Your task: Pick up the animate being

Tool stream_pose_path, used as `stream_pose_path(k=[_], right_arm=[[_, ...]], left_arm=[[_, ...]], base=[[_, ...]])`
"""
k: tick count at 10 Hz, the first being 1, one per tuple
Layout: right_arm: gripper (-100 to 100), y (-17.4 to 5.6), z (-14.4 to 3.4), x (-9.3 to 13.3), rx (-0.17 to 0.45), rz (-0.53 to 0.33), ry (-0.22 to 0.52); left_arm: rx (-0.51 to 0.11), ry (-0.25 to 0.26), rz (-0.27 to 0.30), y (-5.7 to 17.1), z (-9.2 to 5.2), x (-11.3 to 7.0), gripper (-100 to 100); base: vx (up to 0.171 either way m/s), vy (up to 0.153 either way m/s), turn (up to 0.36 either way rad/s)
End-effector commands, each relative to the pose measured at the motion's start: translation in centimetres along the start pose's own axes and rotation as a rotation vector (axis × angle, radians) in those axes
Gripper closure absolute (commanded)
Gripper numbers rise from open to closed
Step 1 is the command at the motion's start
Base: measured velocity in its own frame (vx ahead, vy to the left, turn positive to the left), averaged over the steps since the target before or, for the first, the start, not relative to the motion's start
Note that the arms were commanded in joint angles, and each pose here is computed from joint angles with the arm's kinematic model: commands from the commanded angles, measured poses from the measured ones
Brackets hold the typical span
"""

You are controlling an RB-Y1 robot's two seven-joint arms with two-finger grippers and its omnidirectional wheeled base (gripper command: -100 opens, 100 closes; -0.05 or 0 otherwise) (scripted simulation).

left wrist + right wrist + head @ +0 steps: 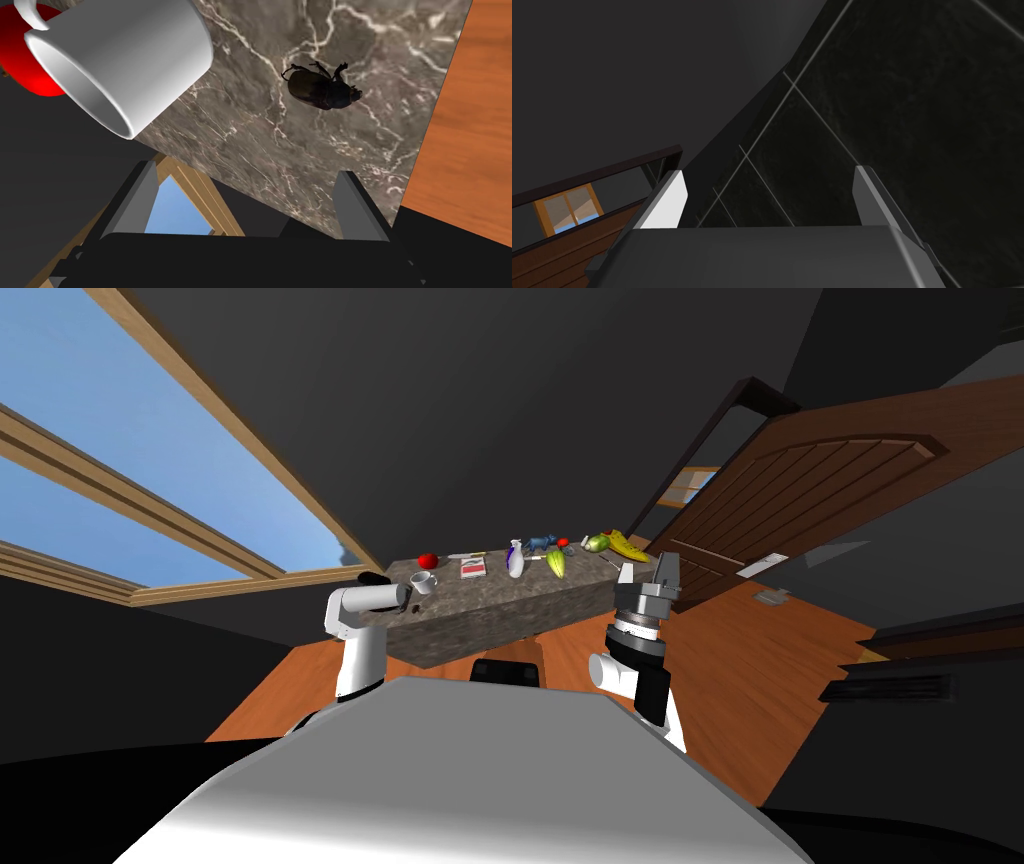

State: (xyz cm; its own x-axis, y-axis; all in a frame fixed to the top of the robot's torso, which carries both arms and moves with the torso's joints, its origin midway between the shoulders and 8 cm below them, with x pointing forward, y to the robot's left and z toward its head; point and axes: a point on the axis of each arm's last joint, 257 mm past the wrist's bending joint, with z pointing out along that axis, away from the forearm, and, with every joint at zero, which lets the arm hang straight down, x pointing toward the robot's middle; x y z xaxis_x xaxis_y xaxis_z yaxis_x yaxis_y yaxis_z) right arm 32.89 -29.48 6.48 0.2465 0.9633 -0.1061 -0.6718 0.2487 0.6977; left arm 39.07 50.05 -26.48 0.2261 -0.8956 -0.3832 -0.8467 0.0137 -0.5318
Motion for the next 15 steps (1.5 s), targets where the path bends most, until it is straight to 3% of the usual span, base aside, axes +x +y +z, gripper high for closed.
stream_pose_path(k=[1, 2, 5, 10, 11, 12, 13, 15], right_arm=[[0, 0.0, 0.0, 0.0, 0.000, 0.000, 0.000], [0, 0.0, 0.0, 0.0, 0.000, 0.000, 0.000], [0, 0.0, 0.0, 0.0, 0.000, 0.000, 0.000], [0, 0.0, 0.0, 0.0, 0.000, 0.000, 0.000], [0, 0.0, 0.0, 0.0, 0.000, 0.000, 0.000], [0, 0.0, 0.0, 0.0, 0.000, 0.000, 0.000], [0, 0.0, 0.0, 0.0, 0.000, 0.000, 0.000], [0, 0.0, 0.0, 0.0, 0.000, 0.000, 0.000]], left_arm=[[-0.061, 0.016, 0.003, 1.7, 0.3, 0.3, -100], [-0.074, 0.020, 0.003, 2.1, 0.2, 0.4, -100], [-0.207, 0.057, 0.011, 5.9, 0.5, 1.2, -100], [-0.340, 0.095, 0.016, 9.9, 0.4, 2.0, -100], [-0.320, 0.090, 0.016, 9.1, 0.3, 2.0, -100], [-0.325, 0.091, 0.016, 9.3, 0.3, 2.0, 0], [-0.324, 0.091, 0.016, 9.7, 0.9, 2.4, -100], [-0.324, 0.090, 0.017, 10.2, 1.6, 2.7, -100]], base=[[0.068, -0.007, -0.020], [0.053, -0.009, -0.011], [0.075, 0.004, -0.020], [0.056, 0.017, -0.006], [0.024, 0.022, -0.001], [0.000, 0.000, 0.000], [0.008, 0.014, 0.001], [0.016, 0.024, 0.000]])
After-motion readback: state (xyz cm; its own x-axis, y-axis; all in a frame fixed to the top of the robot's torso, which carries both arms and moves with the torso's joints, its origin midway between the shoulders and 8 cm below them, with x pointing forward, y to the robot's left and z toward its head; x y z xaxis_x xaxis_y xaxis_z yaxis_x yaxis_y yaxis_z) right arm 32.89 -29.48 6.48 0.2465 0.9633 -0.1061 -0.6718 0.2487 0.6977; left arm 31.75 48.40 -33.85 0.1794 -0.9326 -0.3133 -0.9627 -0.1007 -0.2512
